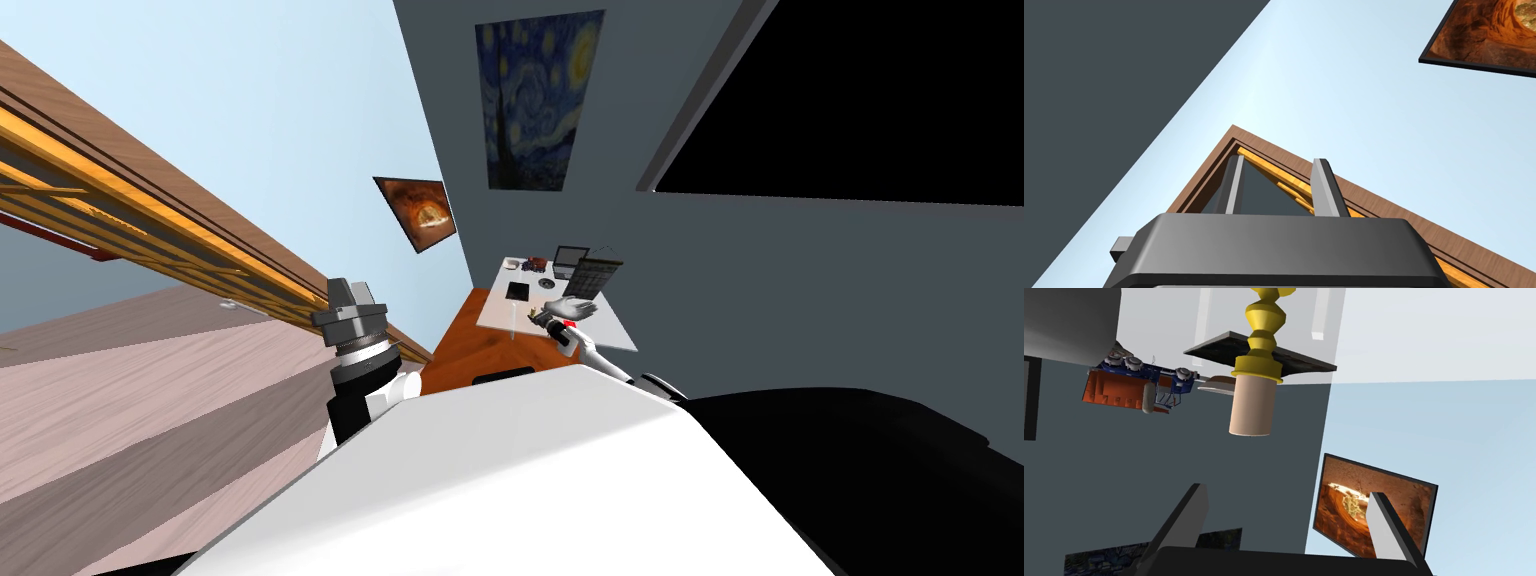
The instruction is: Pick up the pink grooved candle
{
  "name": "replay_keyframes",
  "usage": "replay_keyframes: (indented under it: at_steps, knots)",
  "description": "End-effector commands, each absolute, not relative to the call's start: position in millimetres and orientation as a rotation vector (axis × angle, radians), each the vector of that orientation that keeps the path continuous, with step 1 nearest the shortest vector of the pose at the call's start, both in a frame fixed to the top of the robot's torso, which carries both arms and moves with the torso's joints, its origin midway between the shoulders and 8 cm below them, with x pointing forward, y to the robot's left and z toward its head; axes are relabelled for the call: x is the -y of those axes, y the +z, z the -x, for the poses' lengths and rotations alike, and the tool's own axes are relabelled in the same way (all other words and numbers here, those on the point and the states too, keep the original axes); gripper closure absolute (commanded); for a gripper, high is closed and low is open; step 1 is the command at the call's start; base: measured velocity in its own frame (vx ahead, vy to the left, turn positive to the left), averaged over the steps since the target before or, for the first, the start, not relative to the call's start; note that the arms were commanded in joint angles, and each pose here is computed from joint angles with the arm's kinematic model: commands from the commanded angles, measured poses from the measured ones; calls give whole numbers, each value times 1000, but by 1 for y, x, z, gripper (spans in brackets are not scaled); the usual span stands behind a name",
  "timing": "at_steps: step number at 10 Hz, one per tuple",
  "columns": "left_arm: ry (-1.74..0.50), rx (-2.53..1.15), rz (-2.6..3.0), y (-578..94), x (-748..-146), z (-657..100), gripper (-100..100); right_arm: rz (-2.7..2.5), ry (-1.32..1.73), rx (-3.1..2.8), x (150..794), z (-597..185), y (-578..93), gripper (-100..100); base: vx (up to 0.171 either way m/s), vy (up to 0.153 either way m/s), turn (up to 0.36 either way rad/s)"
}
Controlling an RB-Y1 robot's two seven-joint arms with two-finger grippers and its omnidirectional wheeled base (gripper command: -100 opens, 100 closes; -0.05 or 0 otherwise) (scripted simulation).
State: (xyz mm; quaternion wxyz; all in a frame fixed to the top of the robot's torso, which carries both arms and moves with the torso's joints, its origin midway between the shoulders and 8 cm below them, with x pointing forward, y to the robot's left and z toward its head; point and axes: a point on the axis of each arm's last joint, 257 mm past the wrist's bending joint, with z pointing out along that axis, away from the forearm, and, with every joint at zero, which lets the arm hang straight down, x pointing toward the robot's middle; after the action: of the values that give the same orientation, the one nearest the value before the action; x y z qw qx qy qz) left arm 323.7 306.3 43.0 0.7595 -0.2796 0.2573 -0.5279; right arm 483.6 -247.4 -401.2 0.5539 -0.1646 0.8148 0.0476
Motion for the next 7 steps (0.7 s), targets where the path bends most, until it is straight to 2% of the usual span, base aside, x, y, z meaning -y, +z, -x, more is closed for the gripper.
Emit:
replay_keyframes:
  at_steps: [1, 7]
  knots:
    - [-1150, -560, 609, 43, -306, -324, 0, 452, 51, -1950, 257, -483, -416, -100, 35, -6, 55]
    - [-1150, -560, 609, 43, -306, -324, 0, 586, -73, -2012, 282, -474, -452, -100, 32, -8, 43]
